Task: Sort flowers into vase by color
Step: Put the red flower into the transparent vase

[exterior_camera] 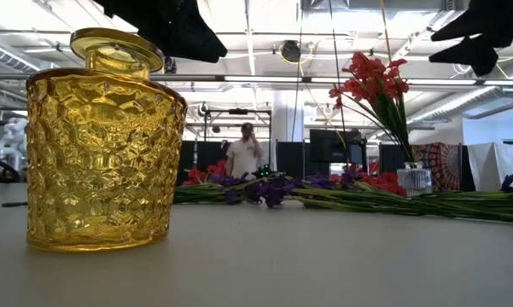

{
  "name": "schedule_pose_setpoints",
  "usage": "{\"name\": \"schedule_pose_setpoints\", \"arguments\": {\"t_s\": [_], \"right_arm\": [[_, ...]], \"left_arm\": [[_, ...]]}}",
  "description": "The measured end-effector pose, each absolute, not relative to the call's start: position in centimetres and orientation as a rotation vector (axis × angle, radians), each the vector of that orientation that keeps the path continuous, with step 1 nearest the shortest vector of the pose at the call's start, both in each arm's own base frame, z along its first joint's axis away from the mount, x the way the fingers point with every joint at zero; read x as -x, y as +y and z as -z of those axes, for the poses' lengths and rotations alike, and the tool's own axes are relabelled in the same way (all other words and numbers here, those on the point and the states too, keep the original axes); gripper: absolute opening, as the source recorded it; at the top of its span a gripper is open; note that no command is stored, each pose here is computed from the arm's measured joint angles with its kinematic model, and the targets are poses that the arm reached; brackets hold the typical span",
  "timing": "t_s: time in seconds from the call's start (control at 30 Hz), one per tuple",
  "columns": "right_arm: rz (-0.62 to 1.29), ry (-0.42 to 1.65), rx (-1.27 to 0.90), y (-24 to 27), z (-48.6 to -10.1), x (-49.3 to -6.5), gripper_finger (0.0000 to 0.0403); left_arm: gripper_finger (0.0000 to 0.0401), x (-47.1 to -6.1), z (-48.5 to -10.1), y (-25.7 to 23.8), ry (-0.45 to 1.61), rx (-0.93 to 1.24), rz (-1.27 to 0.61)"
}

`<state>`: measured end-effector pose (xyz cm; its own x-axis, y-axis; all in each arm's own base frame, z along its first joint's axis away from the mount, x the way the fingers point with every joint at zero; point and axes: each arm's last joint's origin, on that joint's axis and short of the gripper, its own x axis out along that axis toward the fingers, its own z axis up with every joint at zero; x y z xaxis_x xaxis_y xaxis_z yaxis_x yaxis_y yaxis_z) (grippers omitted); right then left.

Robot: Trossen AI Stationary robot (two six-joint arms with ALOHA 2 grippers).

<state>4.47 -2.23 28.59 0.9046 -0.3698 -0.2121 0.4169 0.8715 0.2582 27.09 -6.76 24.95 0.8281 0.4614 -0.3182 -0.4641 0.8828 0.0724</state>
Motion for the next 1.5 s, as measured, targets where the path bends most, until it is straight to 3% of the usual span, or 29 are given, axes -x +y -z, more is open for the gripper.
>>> {"name": "schedule_pose_setpoints", "arguments": {"t_s": [0.37,1.5], "right_arm": [[0.352,0.317,-0.383,-1.8,-27.0,-4.2,0.0246],[0.327,0.32,-0.346,-1.7,-27.1,-4.2,0.0247]], "left_arm": [[0.0144,-27.1,-25.0,-6.8,0.336,0.008,-0.491],[0.0144,-27.1,-25.0,-6.7,0.336,0.008,-0.494]]}}
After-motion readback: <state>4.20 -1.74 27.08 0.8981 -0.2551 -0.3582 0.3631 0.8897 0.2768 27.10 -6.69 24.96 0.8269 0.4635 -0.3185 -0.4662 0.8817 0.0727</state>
